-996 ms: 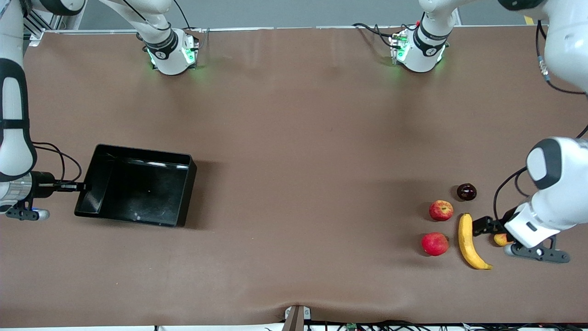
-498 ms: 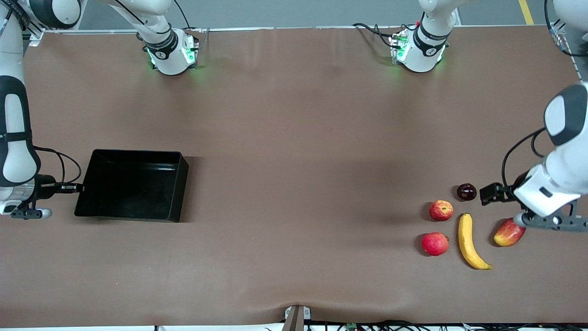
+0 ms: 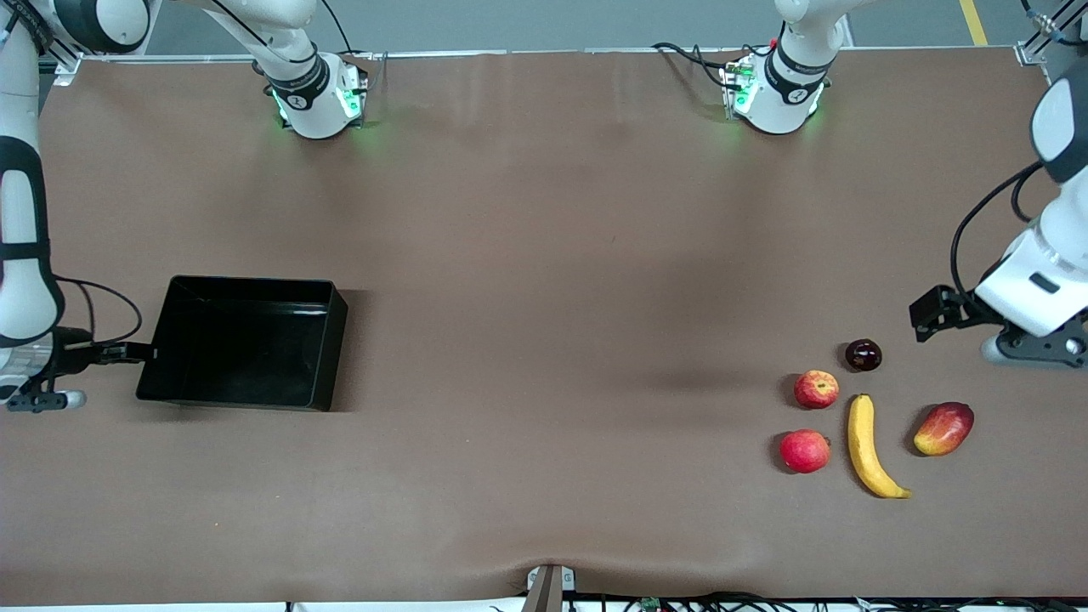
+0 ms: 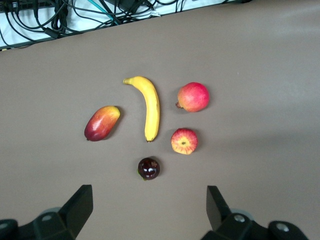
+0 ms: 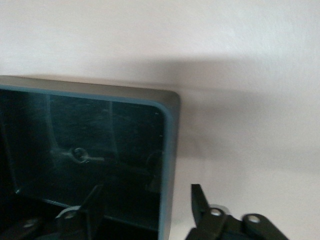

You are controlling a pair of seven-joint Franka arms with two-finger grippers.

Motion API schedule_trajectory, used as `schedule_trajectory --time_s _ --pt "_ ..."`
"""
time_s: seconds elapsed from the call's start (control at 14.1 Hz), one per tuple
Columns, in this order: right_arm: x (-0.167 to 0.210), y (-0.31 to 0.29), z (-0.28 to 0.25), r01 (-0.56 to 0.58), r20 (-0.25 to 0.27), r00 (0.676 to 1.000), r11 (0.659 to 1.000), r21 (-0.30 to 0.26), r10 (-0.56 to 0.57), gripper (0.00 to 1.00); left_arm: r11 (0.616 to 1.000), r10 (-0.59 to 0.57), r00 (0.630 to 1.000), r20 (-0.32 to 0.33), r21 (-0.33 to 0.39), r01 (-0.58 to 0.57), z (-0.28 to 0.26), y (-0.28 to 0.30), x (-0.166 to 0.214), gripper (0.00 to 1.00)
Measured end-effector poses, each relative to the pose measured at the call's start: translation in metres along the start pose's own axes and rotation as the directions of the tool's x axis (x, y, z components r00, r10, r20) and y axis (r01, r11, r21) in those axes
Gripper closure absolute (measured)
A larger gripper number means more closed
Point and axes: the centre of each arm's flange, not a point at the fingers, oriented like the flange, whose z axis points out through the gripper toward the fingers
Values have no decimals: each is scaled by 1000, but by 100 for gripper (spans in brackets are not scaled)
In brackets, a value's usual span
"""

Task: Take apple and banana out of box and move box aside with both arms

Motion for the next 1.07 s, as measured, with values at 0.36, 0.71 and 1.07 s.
schedule_trajectory --time_s 0.36,0.71,1.07 --pt "33 -71 -110 164 -83 980 973 -161 -179 0 1000 5 999 34 10 -5 -40 18 -25 0" --pt "36 -199 -175 241 -93 958 937 -254 -272 0 1000 -4 998 57 15 4 -66 42 -52 0" --pt "-45 -294 -244 -66 -51 997 977 -202 56 0 998 -51 996 73 -40 54 -65 28 -75 0"
